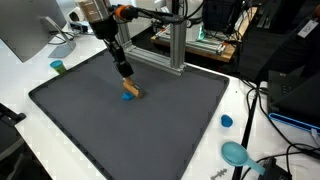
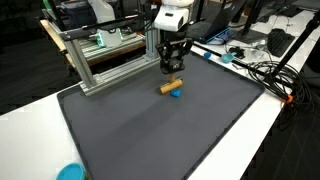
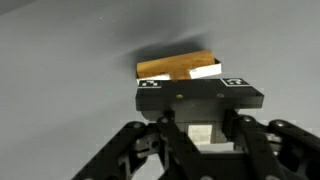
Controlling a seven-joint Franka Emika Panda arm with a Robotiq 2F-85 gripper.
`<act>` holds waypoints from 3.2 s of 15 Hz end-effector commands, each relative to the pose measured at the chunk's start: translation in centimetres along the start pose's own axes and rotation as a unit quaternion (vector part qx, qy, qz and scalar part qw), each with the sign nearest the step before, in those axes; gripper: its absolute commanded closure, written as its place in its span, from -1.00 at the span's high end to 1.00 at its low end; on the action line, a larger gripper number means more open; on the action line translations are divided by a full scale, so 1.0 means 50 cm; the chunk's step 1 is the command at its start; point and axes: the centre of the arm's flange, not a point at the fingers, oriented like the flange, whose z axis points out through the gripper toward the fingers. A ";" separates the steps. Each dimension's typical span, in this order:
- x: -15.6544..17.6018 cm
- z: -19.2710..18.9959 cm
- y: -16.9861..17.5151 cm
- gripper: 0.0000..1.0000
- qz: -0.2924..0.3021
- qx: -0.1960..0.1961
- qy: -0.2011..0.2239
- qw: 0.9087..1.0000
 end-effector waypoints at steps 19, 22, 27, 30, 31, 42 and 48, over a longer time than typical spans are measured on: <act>-0.026 -0.065 -0.071 -0.57 0.000 -0.037 0.093 0.995; -0.019 -0.033 -0.062 -0.57 0.008 -0.036 0.099 0.994; -0.015 -0.009 -0.054 -0.57 0.018 -0.043 0.083 0.995; -0.017 0.000 -0.047 -0.57 0.020 -0.045 0.063 0.997; -0.017 0.004 -0.047 -0.57 0.021 -0.047 0.058 0.997; 0.006 0.061 -0.033 -0.57 0.028 -0.052 0.017 0.998; 0.019 0.084 -0.020 -0.57 0.042 -0.054 -0.018 0.998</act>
